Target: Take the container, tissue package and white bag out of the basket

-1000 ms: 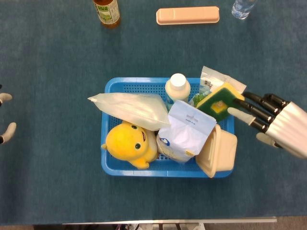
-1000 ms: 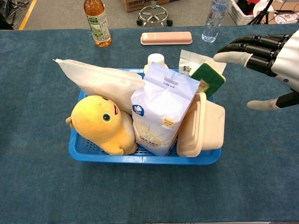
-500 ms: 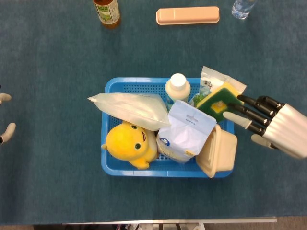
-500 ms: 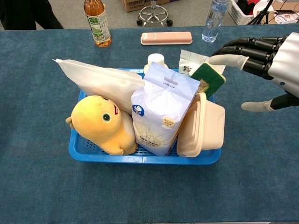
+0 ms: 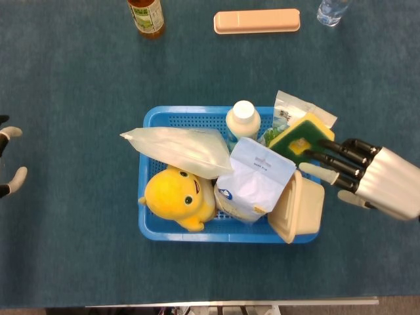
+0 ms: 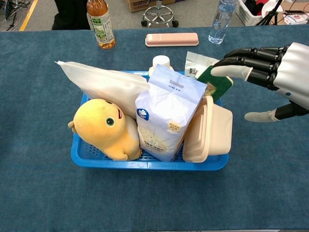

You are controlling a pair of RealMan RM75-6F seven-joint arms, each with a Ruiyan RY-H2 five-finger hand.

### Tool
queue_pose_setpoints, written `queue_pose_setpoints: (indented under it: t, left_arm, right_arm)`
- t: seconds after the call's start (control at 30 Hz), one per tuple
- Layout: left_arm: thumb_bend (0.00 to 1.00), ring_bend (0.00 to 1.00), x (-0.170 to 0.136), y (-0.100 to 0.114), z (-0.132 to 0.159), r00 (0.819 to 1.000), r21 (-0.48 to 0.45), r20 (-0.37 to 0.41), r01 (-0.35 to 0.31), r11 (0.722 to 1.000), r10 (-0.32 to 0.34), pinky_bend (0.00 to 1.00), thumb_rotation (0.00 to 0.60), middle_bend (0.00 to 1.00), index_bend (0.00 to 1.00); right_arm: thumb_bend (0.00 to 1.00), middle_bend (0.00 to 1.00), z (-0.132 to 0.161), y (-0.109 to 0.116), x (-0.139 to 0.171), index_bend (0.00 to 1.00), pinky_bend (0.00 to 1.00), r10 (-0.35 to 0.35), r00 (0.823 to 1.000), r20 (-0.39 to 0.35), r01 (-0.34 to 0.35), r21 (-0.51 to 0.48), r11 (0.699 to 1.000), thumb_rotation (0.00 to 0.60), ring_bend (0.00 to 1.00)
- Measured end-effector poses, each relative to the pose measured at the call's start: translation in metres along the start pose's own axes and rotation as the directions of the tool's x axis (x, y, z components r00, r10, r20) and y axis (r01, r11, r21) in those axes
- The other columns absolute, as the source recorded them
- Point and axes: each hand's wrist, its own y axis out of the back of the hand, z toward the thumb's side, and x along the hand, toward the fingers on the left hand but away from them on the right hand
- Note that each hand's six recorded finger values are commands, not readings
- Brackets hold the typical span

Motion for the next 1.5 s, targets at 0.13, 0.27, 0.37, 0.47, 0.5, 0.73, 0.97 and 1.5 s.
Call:
queue_pose_setpoints:
  t: [0.13,0.27,0.37,0.47,0.5,0.73,0.97,1.5]
  left_arm:
    - [0.24,0.12,0.002,0.002,0.004,1.0,0.007,0.005,-0.001,1.0,0.001,0.29,0.6,0.18,0.3]
    - [0.24,0.12,0.003,0.002,0.006,1.0,0.01,0.005,0.0,1.0,0.0,0.29,0.6,0.18,0.3]
    - [0.24,0.12,0.004,0.002,0.006,1.0,0.008,0.004,0.0,1.0,-0.001,0.29,0.6,0.18,0.3]
    - [0.24,0.12,0.004,0.002,0.006,1.0,0.004,0.005,-0.001,1.0,0.001,0.29,0.6,0.18,0.3]
    - [0.24,0.12,0.004,0.002,0.006,1.0,0.003,0.006,-0.002,1.0,0.002,0.29,0.6,0.18,0.3]
    - [0.24,0.12,0.002,0.002,0.004,1.0,-0.002,0.003,-0.003,1.0,0.003,0.29,0.6,0.18,0.3]
    - [0.24,0.12,0.002,0.001,0.003,1.0,-0.003,0.0,-0.002,1.0,0.002,0.29,0.6,0.18,0.3]
    - [0.24,0.12,0.0,0.001,0.0,1.0,-0.011,-0.008,-0.001,1.0,0.001,0.29,0.6,0.18,0.3]
  right_arm:
    - [0.0,0.22,0.001,-0.003,-0.002,0.15,0.43,-0.003,1.0,-0.024,0.003,-0.02,1.0,0.6,0.17]
    - [0.0,0.23,0.003,-0.006,-0.003,0.15,0.44,-0.001,0.999,-0.046,-0.001,-0.034,0.999,0.6,0.18]
    - [0.0,0.24,0.006,-0.007,-0.004,0.15,0.44,0.003,0.998,-0.062,-0.006,-0.038,0.999,0.6,0.18]
    - [0.0,0.24,0.009,-0.008,-0.005,0.15,0.45,0.007,0.997,-0.073,-0.01,-0.04,0.999,0.6,0.18]
    - [0.0,0.24,0.01,-0.008,-0.005,0.15,0.45,0.007,0.997,-0.075,-0.01,-0.042,0.999,0.6,0.18]
    - [0.0,0.27,0.015,-0.013,-0.005,0.15,0.47,0.029,0.996,-0.084,-0.033,-0.052,0.998,0.6,0.2]
    - [0.0,0.28,0.015,-0.018,-0.006,0.15,0.49,0.058,0.995,-0.078,-0.063,-0.059,0.996,0.6,0.21]
    - [0.0,0.46,0.017,-0.022,-0.01,0.35,0.59,0.063,0.995,-0.077,-0.068,-0.065,0.996,0.6,0.38]
